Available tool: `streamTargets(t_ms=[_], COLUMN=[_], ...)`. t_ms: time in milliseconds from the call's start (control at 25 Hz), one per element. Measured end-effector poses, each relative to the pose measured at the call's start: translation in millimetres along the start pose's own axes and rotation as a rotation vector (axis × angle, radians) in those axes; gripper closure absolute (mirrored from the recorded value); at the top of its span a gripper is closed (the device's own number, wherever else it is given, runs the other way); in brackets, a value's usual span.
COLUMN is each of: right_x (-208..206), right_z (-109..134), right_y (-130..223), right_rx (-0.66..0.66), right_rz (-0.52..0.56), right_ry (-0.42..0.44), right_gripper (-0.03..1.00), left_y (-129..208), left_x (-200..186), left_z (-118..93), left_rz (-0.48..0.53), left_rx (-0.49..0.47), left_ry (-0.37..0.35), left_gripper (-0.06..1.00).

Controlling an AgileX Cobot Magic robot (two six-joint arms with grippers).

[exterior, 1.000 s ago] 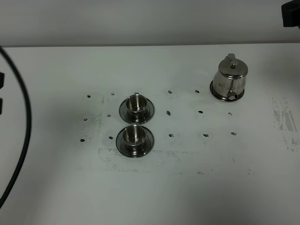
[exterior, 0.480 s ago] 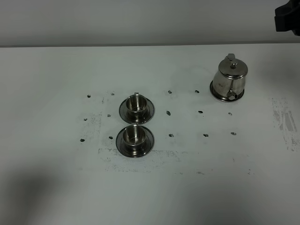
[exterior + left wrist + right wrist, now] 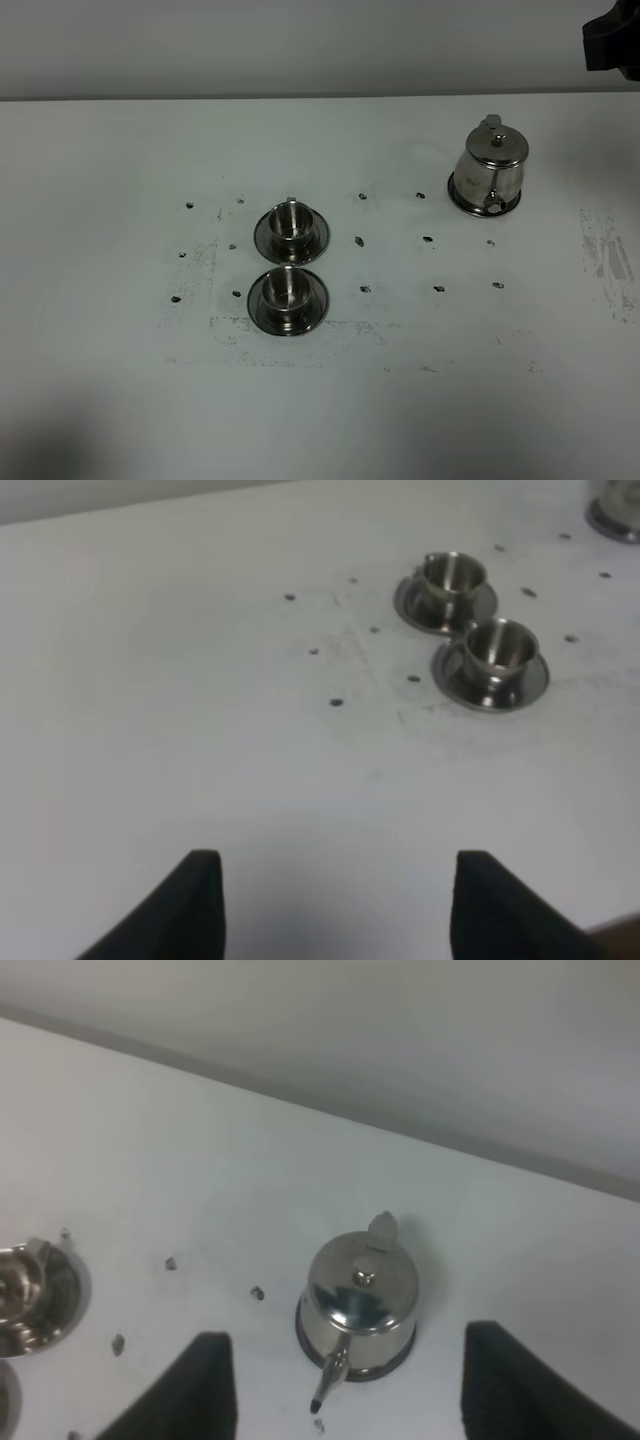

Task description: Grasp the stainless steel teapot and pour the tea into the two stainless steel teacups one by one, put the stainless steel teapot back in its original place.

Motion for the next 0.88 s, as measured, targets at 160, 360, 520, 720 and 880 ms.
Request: streamTargets(t_ms=[160,360,520,720,880], right_x=[0.4,1.4,1.4,3.0,11.2], right_z=[5.6,25.7,33.3,32.4,31.8], right_y=[0.0,0.6,0.7,0.8,4.1], right_rx=[-0.011,-0.069,-0.083,-0.087,-0.084], right_rz=[0.001,0.004,0.004,0.005,0.024], right_ry=[-0.011,-0.047,-0.062,-0.057,-0.057], right_gripper=[0.46,0.46,0.46,0.46,0.46], left_y=[14.7,15.1,15.1,16.1,17.6], left_x=[10.4,11.0,11.2,10.8,9.6], left_z=[-4.3,-4.4,-4.4,2.8,10.6], left_rz=[0.046,0.048,0.049,0.060,0.072], left_rx=[0.031,0.041,0.041,-0.007,-0.061], left_ry=[0.019,0.020,0.020,-0.062,-0.155], left_gripper=[0.45,0.45,0.45,0.46,0.46])
Point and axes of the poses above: a point on each arm's last joint axis where the gripper is mounted, x pointing out along that axis toward the gripper, z along the wrist's bending axis when the last joint is at zero, y = z × x, the point moved 10 cm from there along x, pointing out along that axis toward the gripper, and after that the axes turned 6 degrees about x, right-handed, at the moved point
